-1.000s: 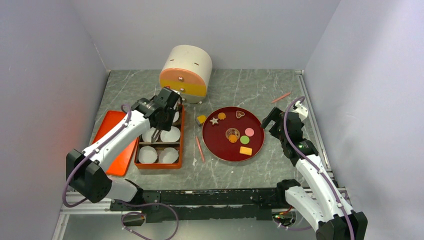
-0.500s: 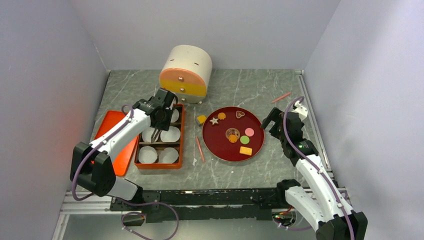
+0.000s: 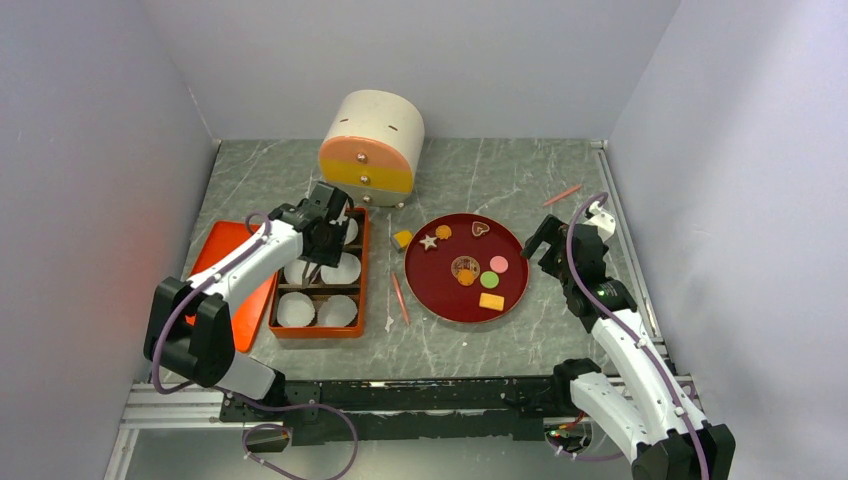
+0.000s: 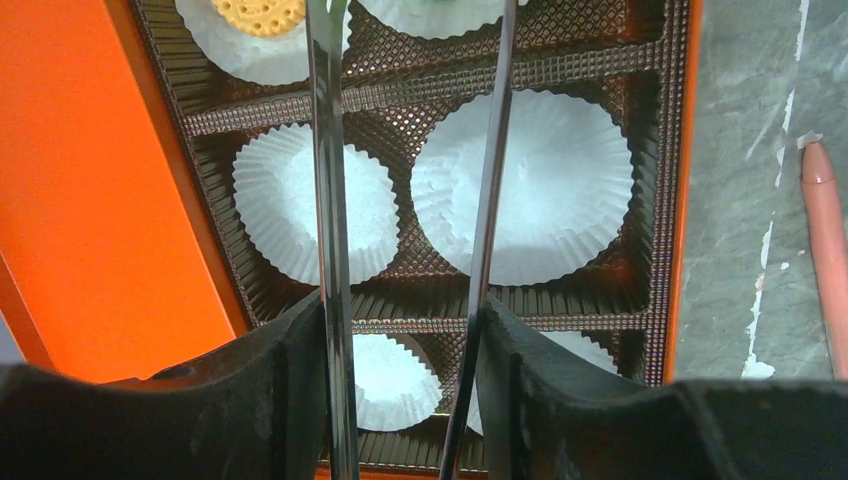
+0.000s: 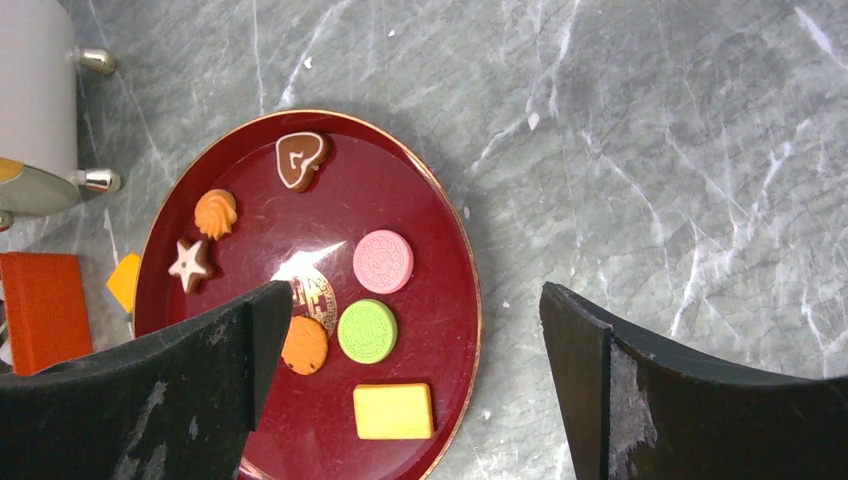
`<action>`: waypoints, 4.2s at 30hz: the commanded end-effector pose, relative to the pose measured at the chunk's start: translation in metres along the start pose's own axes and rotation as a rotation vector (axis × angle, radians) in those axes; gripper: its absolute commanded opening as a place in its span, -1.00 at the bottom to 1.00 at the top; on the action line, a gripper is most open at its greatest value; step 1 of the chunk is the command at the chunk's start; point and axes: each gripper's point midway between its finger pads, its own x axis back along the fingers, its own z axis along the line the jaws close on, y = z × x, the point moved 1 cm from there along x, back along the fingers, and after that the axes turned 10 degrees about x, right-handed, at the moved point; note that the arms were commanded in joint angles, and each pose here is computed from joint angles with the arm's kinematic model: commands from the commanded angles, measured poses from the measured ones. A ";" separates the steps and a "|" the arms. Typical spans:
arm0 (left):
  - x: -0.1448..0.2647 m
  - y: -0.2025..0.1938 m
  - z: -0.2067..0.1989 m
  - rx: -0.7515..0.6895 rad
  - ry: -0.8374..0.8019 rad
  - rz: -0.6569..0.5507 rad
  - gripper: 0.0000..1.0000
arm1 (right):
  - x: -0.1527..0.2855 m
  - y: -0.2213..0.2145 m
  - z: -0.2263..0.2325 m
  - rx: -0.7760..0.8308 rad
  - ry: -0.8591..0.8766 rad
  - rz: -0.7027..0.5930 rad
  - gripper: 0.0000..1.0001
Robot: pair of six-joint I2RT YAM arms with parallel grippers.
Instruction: Pack the cookies
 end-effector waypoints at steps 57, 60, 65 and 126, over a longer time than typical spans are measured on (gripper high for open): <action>0.091 -0.061 -0.278 -0.579 -0.528 -0.154 0.25 | 0.016 0.019 -0.004 -0.040 -0.018 -0.066 1.00; 0.084 -0.060 -0.286 -0.582 -0.513 -0.151 0.24 | 0.017 0.019 -0.005 -0.036 -0.022 -0.064 1.00; 0.074 -0.062 -0.296 -0.601 -0.502 -0.137 0.18 | 0.018 0.019 -0.006 -0.033 -0.028 -0.068 1.00; 0.115 -0.027 -0.186 -0.420 -0.249 -0.220 -0.53 | 0.010 0.026 -0.002 -0.024 -0.026 -0.078 1.00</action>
